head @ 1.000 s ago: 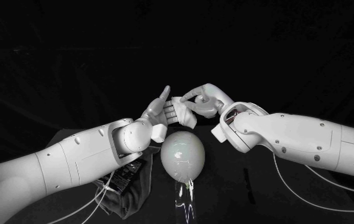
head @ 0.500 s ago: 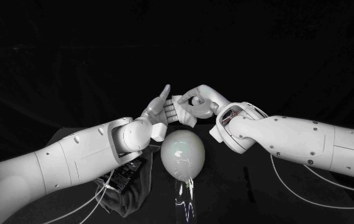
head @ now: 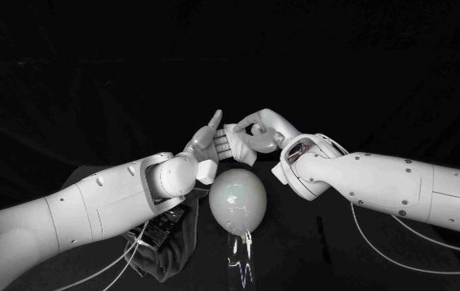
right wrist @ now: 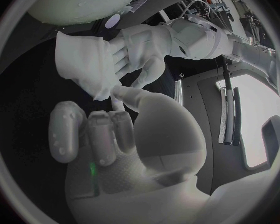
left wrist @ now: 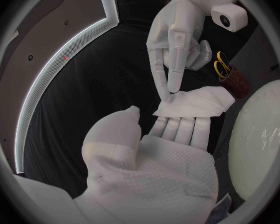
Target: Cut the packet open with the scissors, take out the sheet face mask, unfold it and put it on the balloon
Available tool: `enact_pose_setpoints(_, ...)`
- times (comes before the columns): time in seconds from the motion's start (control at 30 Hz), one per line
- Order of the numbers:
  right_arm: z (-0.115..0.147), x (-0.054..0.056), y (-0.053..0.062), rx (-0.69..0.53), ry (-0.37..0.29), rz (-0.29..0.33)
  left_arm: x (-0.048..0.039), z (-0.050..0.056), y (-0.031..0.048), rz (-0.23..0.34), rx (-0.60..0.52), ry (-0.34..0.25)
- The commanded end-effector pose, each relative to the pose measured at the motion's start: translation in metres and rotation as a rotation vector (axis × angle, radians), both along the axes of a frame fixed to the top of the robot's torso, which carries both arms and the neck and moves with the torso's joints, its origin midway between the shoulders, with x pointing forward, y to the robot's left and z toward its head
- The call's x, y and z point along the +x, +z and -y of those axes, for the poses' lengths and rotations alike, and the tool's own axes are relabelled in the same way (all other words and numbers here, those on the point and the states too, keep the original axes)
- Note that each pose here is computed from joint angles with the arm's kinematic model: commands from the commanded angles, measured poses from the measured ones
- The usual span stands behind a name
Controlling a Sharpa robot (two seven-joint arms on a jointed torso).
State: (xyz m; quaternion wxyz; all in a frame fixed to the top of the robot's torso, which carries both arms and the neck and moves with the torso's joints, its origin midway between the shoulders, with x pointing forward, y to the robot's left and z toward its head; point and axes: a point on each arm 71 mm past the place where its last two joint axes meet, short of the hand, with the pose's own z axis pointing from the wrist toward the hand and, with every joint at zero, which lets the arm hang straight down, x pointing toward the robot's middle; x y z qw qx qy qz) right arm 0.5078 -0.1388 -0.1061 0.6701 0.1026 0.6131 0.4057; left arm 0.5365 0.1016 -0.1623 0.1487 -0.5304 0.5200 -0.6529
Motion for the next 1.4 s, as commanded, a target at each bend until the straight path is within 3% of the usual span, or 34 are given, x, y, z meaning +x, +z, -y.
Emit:
enact_pose_setpoints(0.03,0.000,0.001,0.001,0.006,-0.019,0.017,-0.0013,0.003,0.0033,0.020,-0.019,-0.017)
enact_pose_setpoints(0.37,-0.006,0.006,-0.002,-0.007,-0.009,-0.004,-0.0043,0.006,0.0041,0.021,-0.023,-0.032)
enact_pose_setpoints(1.4,-0.014,-0.002,-0.009,-0.050,0.044,-0.079,-0.0043,0.006,0.0042,0.022,-0.024,-0.033)
